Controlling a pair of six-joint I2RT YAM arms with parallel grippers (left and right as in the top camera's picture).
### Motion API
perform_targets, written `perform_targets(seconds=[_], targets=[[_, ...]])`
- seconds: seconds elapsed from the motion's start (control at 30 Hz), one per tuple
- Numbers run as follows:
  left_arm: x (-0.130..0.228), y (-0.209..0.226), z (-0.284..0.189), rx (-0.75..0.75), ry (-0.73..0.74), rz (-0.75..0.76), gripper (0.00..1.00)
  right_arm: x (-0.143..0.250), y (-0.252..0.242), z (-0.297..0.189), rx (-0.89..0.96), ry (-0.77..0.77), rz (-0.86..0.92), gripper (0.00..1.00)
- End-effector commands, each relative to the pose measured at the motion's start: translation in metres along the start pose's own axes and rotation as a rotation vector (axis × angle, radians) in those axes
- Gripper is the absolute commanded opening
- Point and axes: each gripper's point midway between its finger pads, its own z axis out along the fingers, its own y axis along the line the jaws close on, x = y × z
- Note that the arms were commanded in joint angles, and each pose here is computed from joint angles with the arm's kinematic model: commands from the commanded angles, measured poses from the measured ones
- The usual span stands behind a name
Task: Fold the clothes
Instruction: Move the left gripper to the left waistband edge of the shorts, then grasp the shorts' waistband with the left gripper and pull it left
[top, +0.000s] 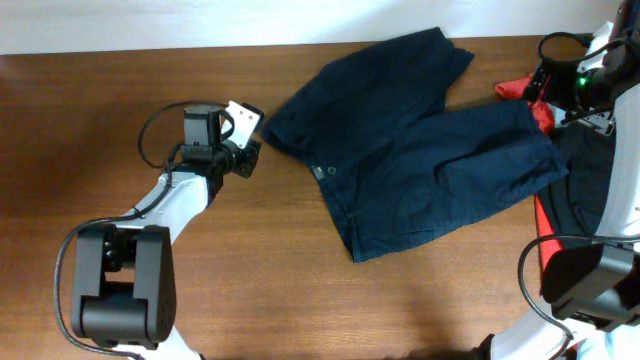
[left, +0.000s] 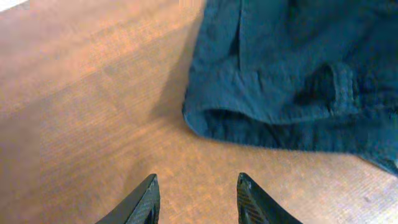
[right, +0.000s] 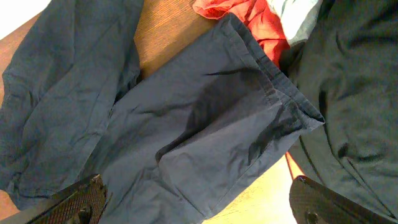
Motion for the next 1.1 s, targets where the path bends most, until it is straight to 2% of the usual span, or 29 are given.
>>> perform_targets(seconds=[0.0, 0.23, 0.57, 0.87, 0.9, 0.97, 1.07], targets=[[0.001, -0.001, 0.012, 0.005, -0.006, 0.041, 0.40, -0.001, -0.002, 0.000, 0.010, -0.003, -0.009, 0.99], [0.013, -0.003, 0.036, 0.011, -0.009, 0.050, 0.40, -0.001, -0.002, 0.000, 0.009, -0.003, -0.009, 0.98], [-0.006, -0.006, 0.041, -0.001, -0.092, 0.084, 0.40, -0.001, -0.002, 0.000, 0.010, -0.003, -0.009, 0.98], [0.016, -0.014, 0.063, 0.019, -0.056, 0.081, 0.40, -0.001, -0.002, 0.000, 0.010, -0.003, -0.009, 0.98], [0.016, -0.014, 0.064, 0.017, -0.062, 0.082, 0.39, -0.001, -0.002, 0.000, 0.009, -0.003, -0.009, 0.98], [0.011, -0.012, 0.064, 0.009, -0.083, 0.087, 0.28, -0.001, -0.002, 0.000, 0.009, -0.003, -0.009, 0.99], [-0.003, -0.007, 0.063, -0.017, -0.141, 0.101, 0.19, -0.001, -0.002, 0.000, 0.009, -0.003, -0.009, 0.99]])
